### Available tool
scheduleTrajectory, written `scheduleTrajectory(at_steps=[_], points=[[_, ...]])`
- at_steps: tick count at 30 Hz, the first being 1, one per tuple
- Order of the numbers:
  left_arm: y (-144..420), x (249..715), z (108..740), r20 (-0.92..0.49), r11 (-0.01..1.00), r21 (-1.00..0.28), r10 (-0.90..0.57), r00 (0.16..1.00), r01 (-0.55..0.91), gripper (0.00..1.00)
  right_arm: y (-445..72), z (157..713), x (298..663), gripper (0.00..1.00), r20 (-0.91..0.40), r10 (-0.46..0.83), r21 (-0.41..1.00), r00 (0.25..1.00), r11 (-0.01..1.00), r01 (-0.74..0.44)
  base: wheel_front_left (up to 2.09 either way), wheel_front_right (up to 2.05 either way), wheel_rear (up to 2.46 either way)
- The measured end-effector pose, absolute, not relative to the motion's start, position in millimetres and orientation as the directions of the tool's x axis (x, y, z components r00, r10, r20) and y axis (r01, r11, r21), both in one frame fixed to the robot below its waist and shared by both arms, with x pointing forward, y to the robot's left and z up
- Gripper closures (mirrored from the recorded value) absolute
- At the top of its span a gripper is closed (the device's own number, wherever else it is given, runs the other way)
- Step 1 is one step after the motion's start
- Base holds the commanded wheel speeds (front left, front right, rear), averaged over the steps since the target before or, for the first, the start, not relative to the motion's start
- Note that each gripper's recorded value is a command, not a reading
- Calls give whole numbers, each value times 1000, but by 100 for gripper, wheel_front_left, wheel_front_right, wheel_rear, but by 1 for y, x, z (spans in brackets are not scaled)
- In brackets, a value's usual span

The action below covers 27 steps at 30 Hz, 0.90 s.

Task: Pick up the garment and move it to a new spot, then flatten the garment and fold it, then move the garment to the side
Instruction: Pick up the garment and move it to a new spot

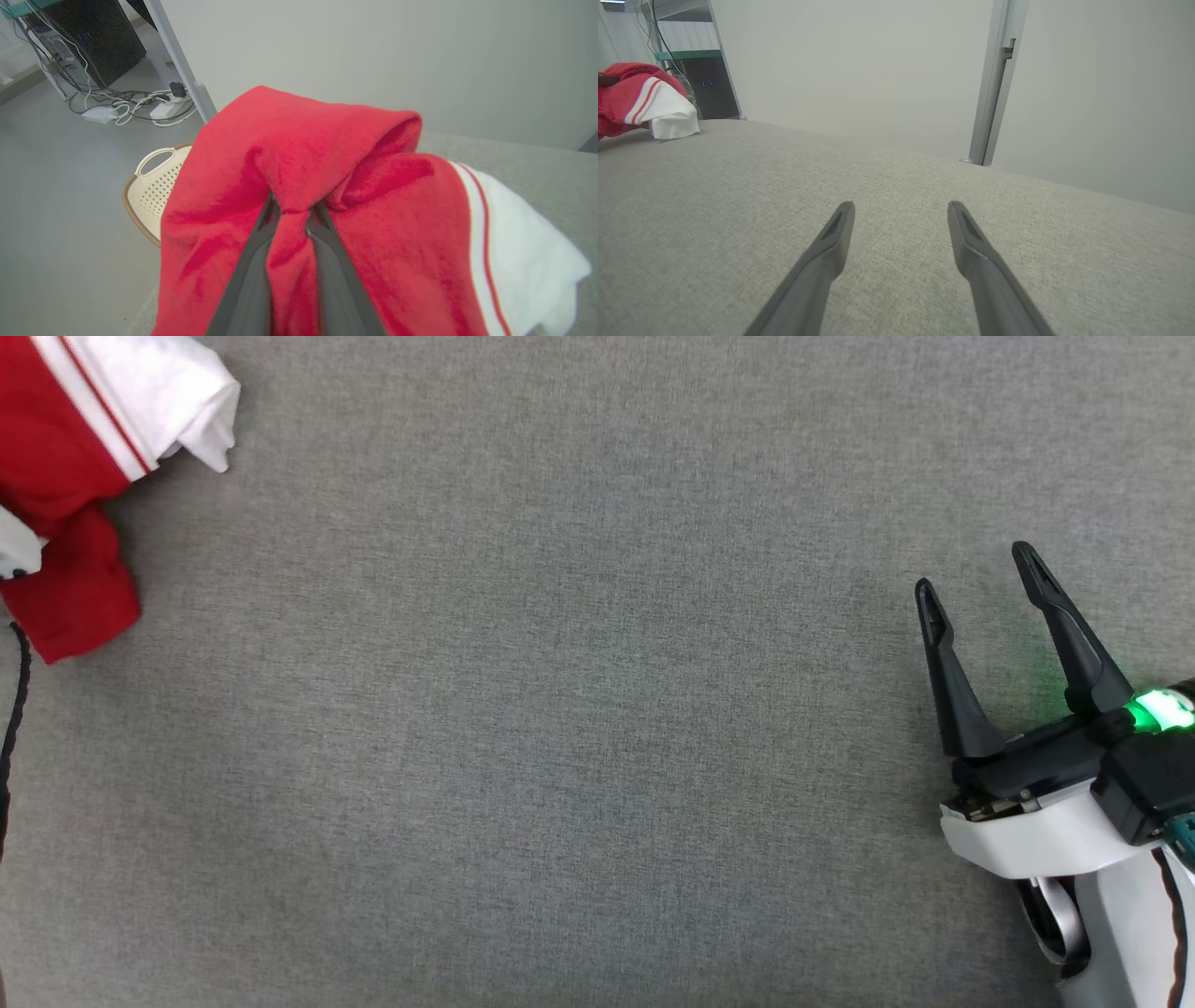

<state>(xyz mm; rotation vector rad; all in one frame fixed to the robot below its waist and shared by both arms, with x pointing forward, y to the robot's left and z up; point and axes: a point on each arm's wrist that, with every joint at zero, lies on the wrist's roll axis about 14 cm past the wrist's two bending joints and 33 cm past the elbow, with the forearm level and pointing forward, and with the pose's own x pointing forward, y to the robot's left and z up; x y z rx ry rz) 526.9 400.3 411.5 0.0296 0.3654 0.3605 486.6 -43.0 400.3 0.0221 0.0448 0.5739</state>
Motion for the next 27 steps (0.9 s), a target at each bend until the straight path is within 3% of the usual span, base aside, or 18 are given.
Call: scheduleTrajectory(at_steps=[7, 15, 20, 27], points=[[354, 549, 487, -155, 979, 147, 164, 974, -141, 100, -45, 472, 487, 0, 125, 480, 47, 868, 871, -489, 0, 0, 0], [271, 543, 531, -51, 975, 189, -108, 993, 116, 100, -73, 549, 470, 0, 286, 378, 22, 880, 916, -401, 0, 0, 0], [191, 528, 548, -20, 934, 155, -323, 946, 323, 100, -99, 591, 441, 0, 366, 314, -20, 876, 944, -330, 0, 0, 0], [62, 488, 555, -26, 778, 101, -621, 783, 620, 100, -137, 622, 399, 0, 425, 217, -55, 879, 975, -214, 0, 0, 0]])
